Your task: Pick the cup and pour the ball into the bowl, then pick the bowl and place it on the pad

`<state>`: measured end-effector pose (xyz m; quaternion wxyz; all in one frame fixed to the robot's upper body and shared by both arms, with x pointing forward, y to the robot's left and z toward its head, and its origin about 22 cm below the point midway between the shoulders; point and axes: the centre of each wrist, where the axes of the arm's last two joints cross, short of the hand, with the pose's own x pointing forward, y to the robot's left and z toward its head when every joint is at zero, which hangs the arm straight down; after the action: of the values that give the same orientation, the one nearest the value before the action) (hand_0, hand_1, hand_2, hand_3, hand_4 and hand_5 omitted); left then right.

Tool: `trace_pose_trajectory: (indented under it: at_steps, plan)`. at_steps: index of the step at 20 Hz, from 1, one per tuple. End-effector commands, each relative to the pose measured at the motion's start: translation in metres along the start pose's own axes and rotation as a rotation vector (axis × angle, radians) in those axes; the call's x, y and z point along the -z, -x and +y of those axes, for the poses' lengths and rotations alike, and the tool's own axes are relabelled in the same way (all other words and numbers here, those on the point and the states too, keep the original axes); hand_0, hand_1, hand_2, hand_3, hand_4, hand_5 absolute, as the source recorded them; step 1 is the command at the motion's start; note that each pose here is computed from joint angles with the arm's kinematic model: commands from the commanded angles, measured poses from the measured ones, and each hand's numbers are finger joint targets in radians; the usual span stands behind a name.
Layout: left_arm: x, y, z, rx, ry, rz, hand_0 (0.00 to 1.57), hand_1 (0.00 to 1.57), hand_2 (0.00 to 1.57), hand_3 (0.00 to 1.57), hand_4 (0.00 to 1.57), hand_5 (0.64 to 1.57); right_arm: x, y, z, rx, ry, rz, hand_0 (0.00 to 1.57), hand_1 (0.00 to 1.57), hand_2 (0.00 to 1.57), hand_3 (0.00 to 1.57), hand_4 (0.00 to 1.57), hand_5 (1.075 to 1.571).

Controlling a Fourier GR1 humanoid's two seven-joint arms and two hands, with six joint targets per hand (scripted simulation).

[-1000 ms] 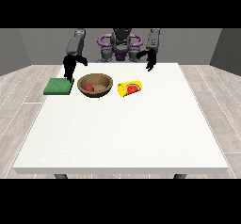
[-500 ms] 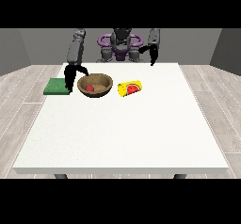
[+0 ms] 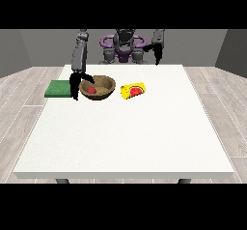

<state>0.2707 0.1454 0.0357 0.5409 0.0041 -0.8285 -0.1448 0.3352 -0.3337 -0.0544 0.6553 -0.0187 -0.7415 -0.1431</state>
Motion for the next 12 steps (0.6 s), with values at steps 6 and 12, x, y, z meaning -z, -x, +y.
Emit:
trace_pose_trajectory:
  at_steps: [6, 12]
  plan:
    - [0.001, -0.005, 0.014, 0.009, 0.008, -0.007, 0.00, 0.00, 0.00, 0.00, 0.95, 1.424, -0.009, 0.030, 0.041, 0.130, 0.059, 0.063, 0.00, 0.00, 0.00, 0.00, 0.58, 1.541]
    - [0.008, -0.025, 0.023, 0.007, 0.006, -0.091, 0.00, 0.00, 0.00, 0.00, 0.96, 1.408, -0.025, 0.031, -0.010, 0.113, 0.244, 0.105, 1.57, 1.57, 1.57, 1.46, 0.97, 1.478]
